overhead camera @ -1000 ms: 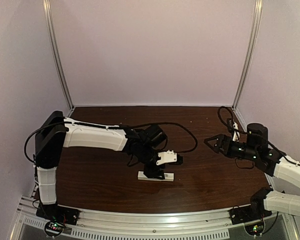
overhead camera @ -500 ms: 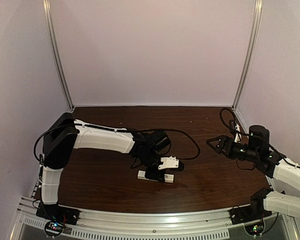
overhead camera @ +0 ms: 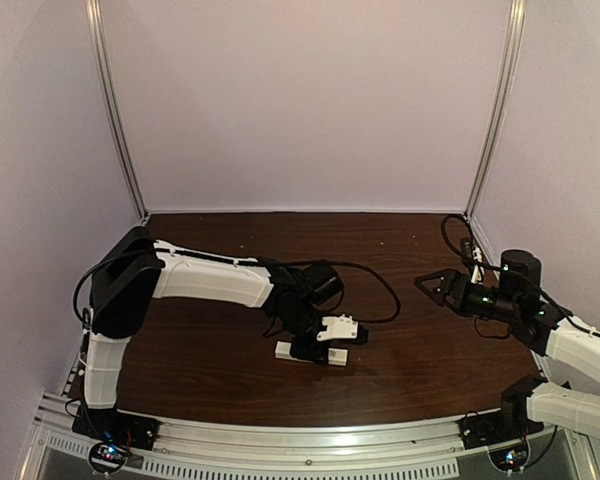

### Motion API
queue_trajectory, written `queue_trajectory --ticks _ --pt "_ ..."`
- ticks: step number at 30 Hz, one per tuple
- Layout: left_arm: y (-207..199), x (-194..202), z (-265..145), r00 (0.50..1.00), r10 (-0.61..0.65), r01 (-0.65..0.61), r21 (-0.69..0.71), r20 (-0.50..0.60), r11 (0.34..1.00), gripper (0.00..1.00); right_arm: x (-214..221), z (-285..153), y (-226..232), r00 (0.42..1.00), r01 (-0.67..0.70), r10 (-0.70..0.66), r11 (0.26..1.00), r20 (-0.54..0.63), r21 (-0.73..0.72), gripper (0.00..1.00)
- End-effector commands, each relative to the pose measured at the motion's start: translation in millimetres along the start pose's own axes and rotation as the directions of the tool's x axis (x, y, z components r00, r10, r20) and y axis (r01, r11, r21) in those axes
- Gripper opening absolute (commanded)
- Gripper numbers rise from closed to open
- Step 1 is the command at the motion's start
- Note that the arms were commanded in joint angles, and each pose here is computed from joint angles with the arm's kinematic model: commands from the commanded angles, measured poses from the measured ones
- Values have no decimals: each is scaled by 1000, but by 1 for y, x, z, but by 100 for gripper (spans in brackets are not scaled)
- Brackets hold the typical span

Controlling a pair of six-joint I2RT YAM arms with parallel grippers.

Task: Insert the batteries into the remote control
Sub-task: Pick up the remote control from the center of the board.

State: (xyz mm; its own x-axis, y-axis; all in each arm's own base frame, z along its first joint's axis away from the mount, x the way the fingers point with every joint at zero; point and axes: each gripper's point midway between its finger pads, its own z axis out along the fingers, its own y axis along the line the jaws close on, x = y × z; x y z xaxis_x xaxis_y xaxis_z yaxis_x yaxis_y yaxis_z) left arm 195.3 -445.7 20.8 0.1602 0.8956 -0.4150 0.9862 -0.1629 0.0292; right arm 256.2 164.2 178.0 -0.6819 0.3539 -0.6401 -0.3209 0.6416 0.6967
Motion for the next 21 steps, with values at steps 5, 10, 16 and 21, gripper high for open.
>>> queue_trajectory --ticks 5,10,16,21 --pt "3 -4 -2 1000 21 -21 -14 -12 1000 27 -2 -1 2 1000 18 -17 1000 10 -21 98" --pt "5 -37 -40 994 18 -16 -18 110 1000 20 -6 -1 -4 995 89 -89 996 33 16 96" --pt "10 -82 -123 929 -18 15 11 370 1000 17 -21 -1 28 980 189 -180 975 84 -117 91" --pt "6 -109 -197 802 -21 11 21 597 1000 15 -49 -22 81 948 294 -246 919 200 -263 91"
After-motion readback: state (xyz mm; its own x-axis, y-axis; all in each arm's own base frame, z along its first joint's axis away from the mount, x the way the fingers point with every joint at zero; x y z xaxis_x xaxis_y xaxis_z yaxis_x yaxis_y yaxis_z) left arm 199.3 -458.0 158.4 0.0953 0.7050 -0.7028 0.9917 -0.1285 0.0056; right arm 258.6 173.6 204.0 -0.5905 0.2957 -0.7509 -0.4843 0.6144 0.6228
